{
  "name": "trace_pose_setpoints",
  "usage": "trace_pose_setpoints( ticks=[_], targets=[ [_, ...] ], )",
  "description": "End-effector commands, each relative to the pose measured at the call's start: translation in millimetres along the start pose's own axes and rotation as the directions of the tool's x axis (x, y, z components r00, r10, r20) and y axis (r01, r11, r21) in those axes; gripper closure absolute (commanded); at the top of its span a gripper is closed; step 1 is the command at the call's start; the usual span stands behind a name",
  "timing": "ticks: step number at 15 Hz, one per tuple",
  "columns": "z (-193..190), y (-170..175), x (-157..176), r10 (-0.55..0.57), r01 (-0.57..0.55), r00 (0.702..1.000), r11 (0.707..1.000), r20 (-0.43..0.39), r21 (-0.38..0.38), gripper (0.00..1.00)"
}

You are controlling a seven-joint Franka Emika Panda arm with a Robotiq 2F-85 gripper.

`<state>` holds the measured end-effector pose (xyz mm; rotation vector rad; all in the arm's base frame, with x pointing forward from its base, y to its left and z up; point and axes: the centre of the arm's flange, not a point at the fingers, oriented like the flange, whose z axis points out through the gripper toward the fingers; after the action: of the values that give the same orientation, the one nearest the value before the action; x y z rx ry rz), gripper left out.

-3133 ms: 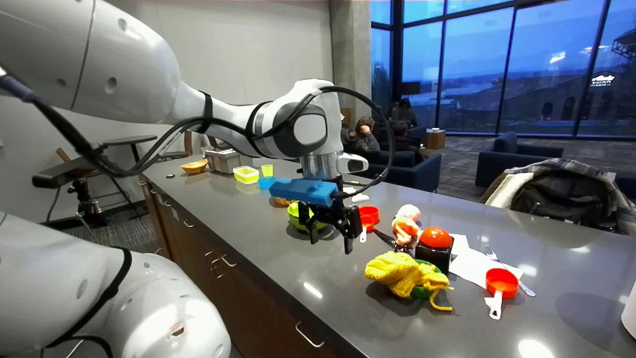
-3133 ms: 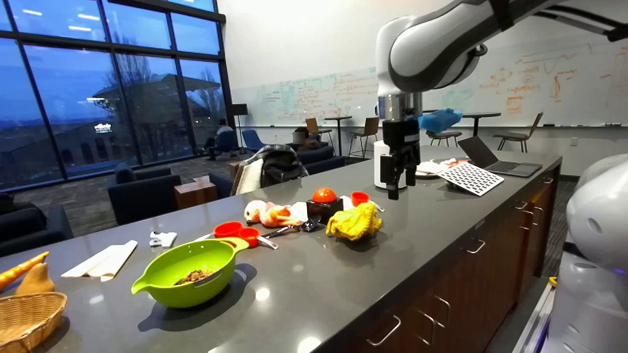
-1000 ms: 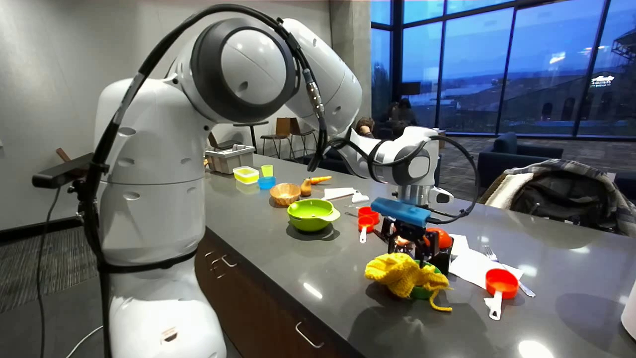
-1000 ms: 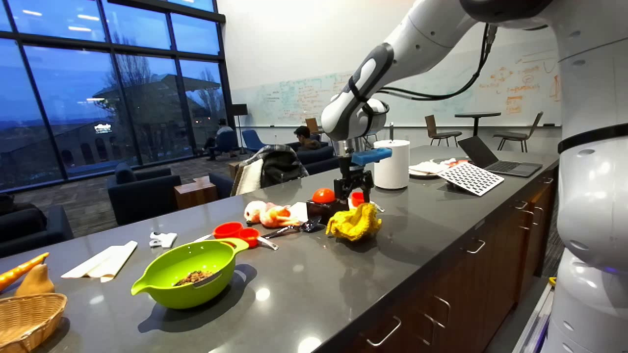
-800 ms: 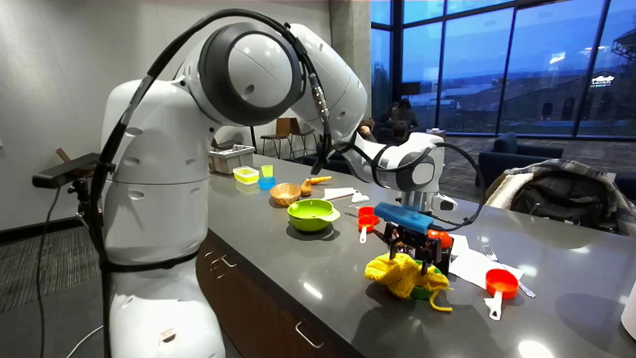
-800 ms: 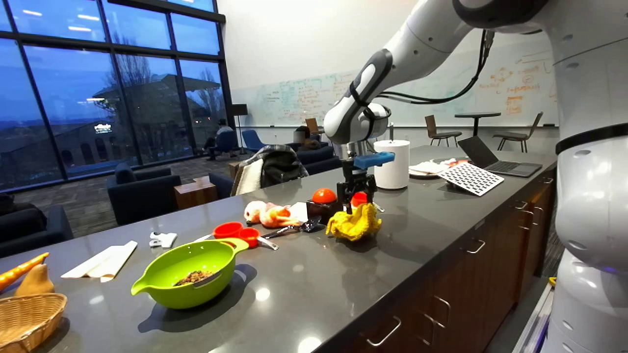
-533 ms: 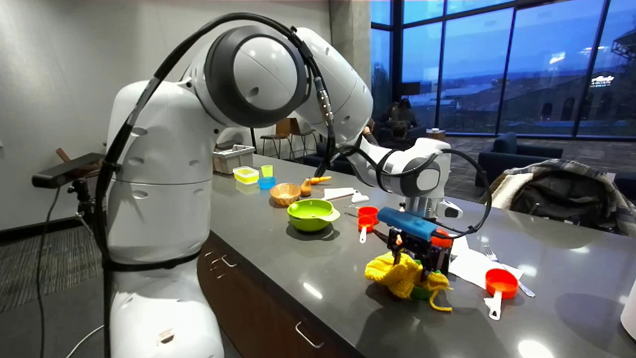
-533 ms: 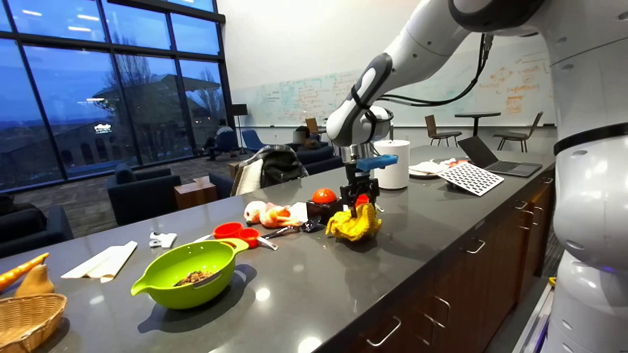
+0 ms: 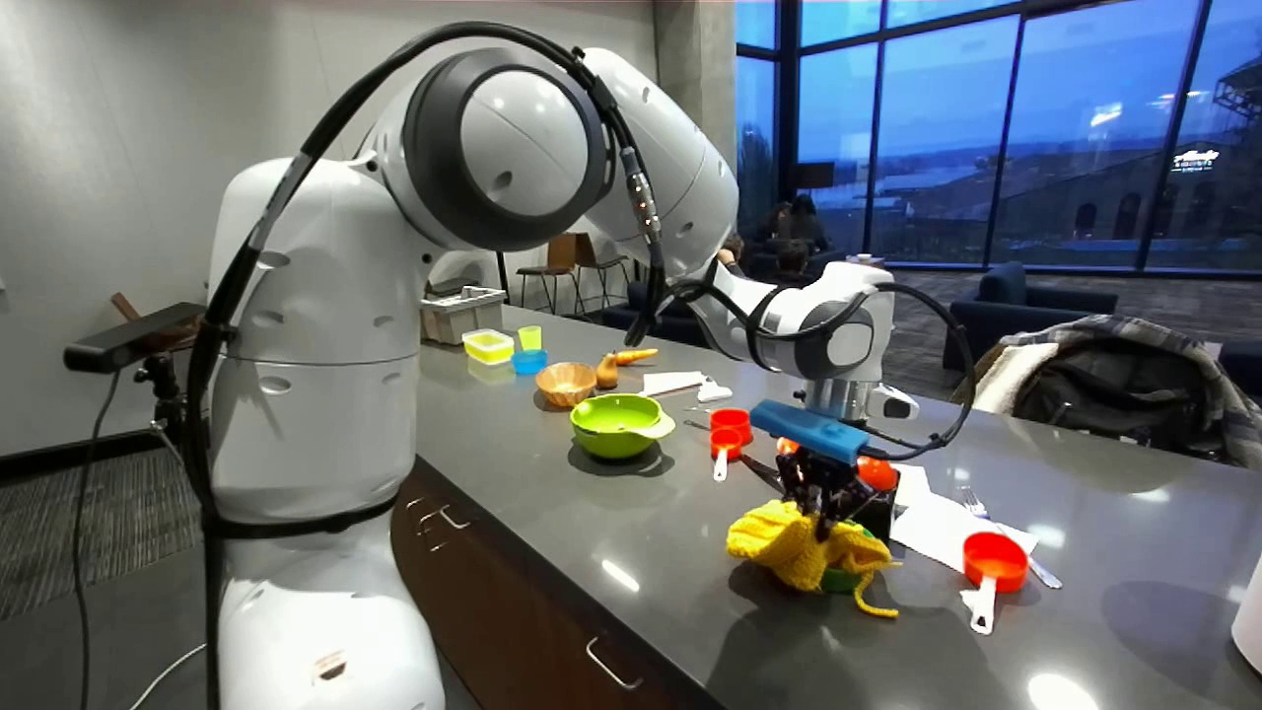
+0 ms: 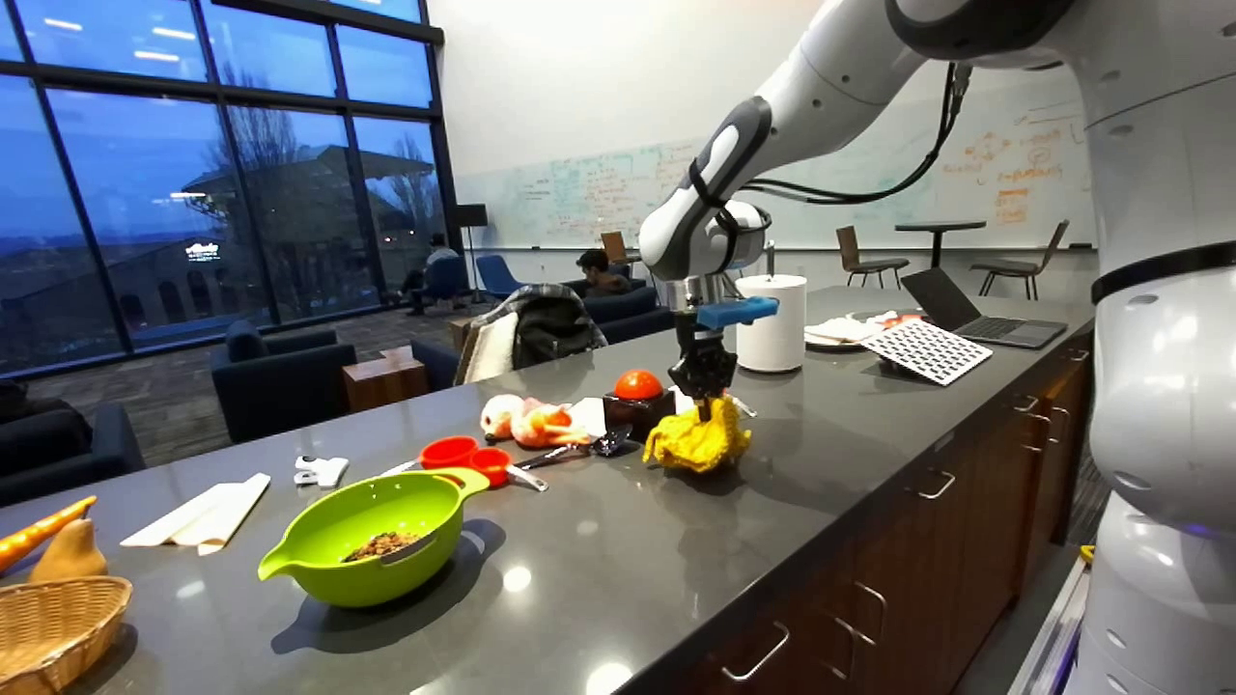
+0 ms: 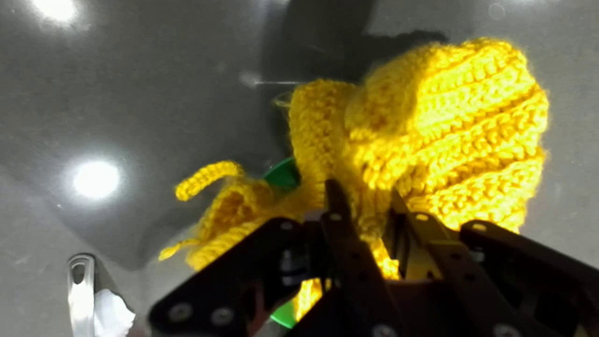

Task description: Unfold the yellow cloth

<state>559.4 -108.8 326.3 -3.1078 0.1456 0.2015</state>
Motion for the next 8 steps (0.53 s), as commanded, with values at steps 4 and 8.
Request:
trace_pose_setpoints(
  ticks=[4, 8],
  targets=[
    [-89.7, -36.3, -14.5, -0.084, 0.079, 0.986, 0.996, -0.142, -0.038, 0.98],
    [-168.7, -73.2, -39.5, -0.171, 0.158, 0.957, 0.985, -0.232, -0.073, 0.98]
  ],
)
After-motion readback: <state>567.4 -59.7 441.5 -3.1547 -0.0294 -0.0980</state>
